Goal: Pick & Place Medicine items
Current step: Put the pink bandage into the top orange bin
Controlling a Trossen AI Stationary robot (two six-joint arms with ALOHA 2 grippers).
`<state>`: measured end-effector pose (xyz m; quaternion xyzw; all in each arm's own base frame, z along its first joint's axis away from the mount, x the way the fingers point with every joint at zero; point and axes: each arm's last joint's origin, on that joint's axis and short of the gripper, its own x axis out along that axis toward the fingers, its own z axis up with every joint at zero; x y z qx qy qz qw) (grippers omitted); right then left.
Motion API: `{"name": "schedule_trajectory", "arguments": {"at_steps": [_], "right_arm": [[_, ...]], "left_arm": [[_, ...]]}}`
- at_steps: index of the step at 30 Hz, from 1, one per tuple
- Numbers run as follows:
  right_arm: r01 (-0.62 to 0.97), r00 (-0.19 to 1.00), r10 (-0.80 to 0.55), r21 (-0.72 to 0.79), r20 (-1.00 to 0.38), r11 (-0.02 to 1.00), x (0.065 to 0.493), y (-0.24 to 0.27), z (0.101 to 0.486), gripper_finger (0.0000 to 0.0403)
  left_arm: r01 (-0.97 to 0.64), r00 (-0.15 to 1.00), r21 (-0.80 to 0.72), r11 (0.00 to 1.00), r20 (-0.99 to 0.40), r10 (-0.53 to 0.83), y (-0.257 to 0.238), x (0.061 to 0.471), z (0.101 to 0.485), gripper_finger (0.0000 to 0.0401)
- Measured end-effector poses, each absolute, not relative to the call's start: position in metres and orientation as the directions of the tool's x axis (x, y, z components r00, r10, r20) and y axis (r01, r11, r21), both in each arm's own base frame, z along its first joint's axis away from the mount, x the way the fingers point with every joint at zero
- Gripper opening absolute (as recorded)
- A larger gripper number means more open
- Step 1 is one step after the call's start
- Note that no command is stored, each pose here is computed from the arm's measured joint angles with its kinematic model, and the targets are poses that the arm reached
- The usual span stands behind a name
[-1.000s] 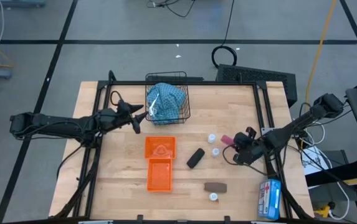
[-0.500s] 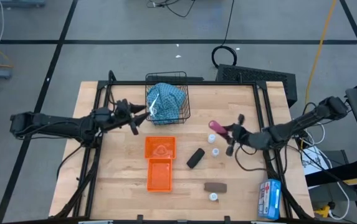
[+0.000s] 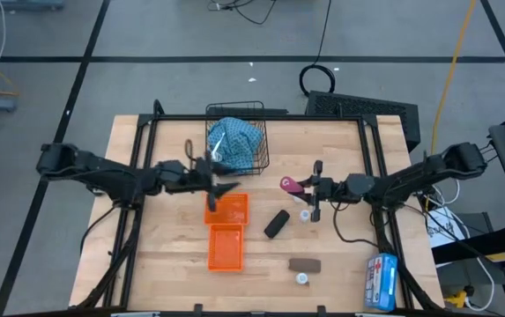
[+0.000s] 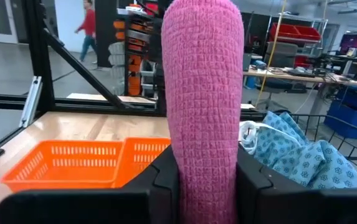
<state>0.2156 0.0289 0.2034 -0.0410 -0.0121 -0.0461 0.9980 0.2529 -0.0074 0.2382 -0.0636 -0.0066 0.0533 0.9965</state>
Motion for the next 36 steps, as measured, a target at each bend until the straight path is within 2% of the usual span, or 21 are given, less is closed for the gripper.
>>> {"name": "schedule_trajectory", "arguments": {"at_steps": [5, 18, 22, 31, 33, 36], "right_arm": [[0.096, 0.994, -0.093, -0.073, 0.053, 0.993, 0.220, 0.029, 0.201, 0.0072], [0.059, 0.998, -0.057, -0.054, 0.033, 0.997, 0.220, 0.030, 0.199, 0.0072], [0.049, 0.999, -0.048, -0.060, 0.020, 0.997, 0.220, 0.031, 0.197, 0.0068], [0.044, 0.999, -0.044, -0.062, 0.005, 0.997, 0.220, 0.031, 0.196, 0.0070], [0.048, 0.999, -0.048, -0.061, 0.007, 0.997, 0.220, 0.030, 0.196, 0.0069], [0.044, 0.999, -0.044, -0.062, 0.004, 0.997, 0.220, 0.031, 0.196, 0.0072]], "left_arm": [[-0.021, 1.000, -0.008, 1.000, 0.020, 0.021, -0.021, 0.296, 0.253, 0.0214], [-0.025, 1.000, 0.045, 0.999, 0.017, 0.024, -0.024, 0.379, 0.264, 0.0214], [0.038, 0.998, 0.056, 0.998, -0.052, -0.035, -0.027, 0.393, 0.263, 0.0214], [0.025, 0.985, 0.033, 0.999, -0.169, -0.019, -0.019, 0.404, 0.269, 0.0212], [0.029, 0.986, 0.033, 0.999, -0.165, -0.023, -0.018, 0.403, 0.270, 0.0201], [0.040, 0.986, 0.033, 0.999, -0.164, -0.034, -0.018, 0.403, 0.271, 0.0162]]}}
